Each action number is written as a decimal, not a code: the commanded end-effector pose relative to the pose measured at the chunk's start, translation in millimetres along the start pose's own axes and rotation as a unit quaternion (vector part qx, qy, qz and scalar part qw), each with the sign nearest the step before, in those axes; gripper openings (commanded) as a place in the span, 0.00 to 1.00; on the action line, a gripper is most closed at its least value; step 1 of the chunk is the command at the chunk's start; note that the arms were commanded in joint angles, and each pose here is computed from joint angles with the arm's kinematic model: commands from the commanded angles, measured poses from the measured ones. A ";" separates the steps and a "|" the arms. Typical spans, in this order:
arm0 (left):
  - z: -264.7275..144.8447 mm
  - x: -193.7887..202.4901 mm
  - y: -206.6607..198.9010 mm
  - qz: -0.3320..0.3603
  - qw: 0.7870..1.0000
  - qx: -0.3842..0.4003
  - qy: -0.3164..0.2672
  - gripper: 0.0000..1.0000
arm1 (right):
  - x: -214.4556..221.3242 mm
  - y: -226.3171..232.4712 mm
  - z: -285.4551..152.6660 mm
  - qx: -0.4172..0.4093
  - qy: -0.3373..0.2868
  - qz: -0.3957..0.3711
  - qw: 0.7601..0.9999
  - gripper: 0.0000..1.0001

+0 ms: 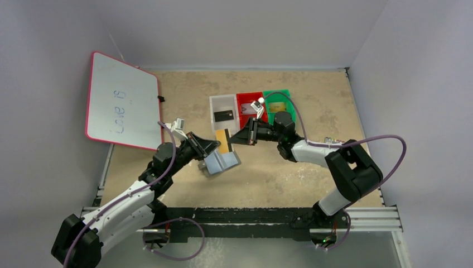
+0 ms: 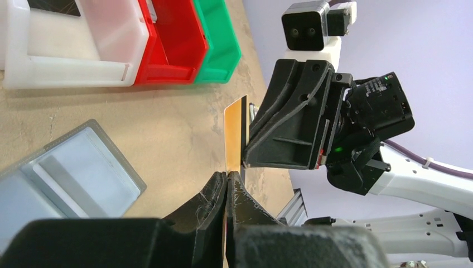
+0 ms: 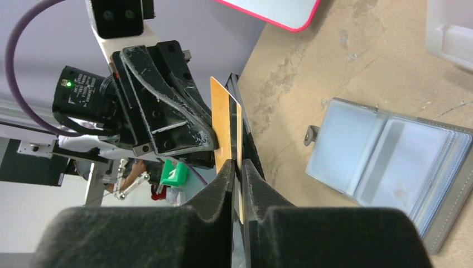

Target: Take the credit cards out of the card holder

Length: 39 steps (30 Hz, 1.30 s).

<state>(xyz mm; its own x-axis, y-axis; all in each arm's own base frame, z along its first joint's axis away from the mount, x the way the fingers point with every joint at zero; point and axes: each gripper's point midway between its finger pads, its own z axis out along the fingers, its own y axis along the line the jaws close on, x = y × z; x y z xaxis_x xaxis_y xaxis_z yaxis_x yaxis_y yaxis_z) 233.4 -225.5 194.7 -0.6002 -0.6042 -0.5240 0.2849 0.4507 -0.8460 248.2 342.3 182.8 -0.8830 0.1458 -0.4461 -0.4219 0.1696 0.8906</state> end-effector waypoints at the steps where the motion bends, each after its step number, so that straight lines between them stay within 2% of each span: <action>1: -0.6 -14.6 -28.1 -0.001 0.999 0.049 -0.020 0.00 | -6.9 27.9 -6.6 -0.046 -0.008 -0.030 0.998 0.05; 3: -1.1 -15.1 -27.0 -0.002 0.999 0.048 -0.023 0.00 | -8.5 28.2 -8.4 -0.046 -0.010 -0.033 0.998 0.00; 5: -0.5 -14.4 -21.9 -0.005 0.999 0.036 -0.024 0.03 | -9.4 30.8 -9.3 -0.049 -0.009 -0.039 0.998 0.00; 8: 0.1 -14.5 -19.4 -0.010 0.999 0.030 -0.024 0.37 | -9.8 32.2 -9.7 -0.044 -0.005 -0.053 0.998 0.00; 10: 0.0 -16.4 -19.3 -0.009 0.999 0.026 -0.028 0.48 | -14.3 28.9 -10.2 -0.027 -0.015 -0.063 0.998 0.00; 15: -2.0 -26.6 -8.9 0.004 0.999 -0.016 -0.049 0.59 | -31.0 18.8 -13.8 0.036 -0.048 -0.101 0.993 0.00; 19: -5.4 -36.5 -4.0 0.019 0.997 -0.048 -0.063 0.62 | -57.1 7.2 -29.8 0.124 -0.101 -0.177 0.971 0.00; 22: -9.3 -40.2 -0.5 0.028 0.995 -0.067 -0.068 0.63 | -84.5 3.5 -58.0 0.197 -0.165 -0.275 0.927 0.00; 24: -11.8 -41.7 2.1 0.029 0.994 -0.076 -0.071 0.63 | -111.5 13.3 -88.5 0.246 -0.228 -0.366 0.868 0.00; 27: -13.5 -41.5 2.1 0.030 0.994 -0.077 -0.070 0.67 | -129.5 17.6 -121.2 0.306 -0.245 -0.498 0.773 0.00; 28: -13.2 -40.3 1.8 0.030 0.994 -0.075 -0.068 0.68 | -134.9 14.3 -131.0 0.337 -0.235 -0.532 0.741 0.00; 29: -12.9 -39.4 0.9 0.032 0.995 -0.074 -0.064 0.69 | -141.7 10.0 -139.9 0.368 -0.231 -0.544 0.718 0.00; 32: -12.1 -37.4 1.2 0.037 0.995 -0.079 -0.053 0.71 | -155.8 -5.7 -153.7 0.439 -0.177 -0.586 0.658 0.00; 34: -12.2 -35.9 2.9 0.042 0.994 -0.086 -0.047 0.72 | -161.2 -22.3 -156.8 0.473 -0.120 -0.616 0.618 0.00; 36: -12.9 -36.3 3.3 0.047 0.994 -0.092 -0.044 0.73 | -167.9 -40.1 -161.5 0.503 -0.065 -0.631 0.587 0.00; 37: -13.6 -36.6 3.6 0.049 0.993 -0.095 -0.042 0.73 | -171.8 -48.2 -164.9 0.512 -0.046 -0.633 0.579 0.00; 39: -14.9 -37.6 3.4 0.055 0.993 -0.100 -0.040 0.74 | -180.4 -54.5 -167.0 0.505 -0.023 -0.639 0.580 0.00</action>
<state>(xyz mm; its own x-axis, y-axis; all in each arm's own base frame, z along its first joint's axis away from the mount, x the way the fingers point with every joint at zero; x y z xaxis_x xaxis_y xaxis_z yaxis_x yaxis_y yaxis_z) 242.3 -191.7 186.2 -0.5432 -0.6039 -0.5834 0.1362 0.6222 -0.7709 371.7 174.4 214.5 0.0161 -0.5086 -0.8609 -0.4217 0.7772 -0.4671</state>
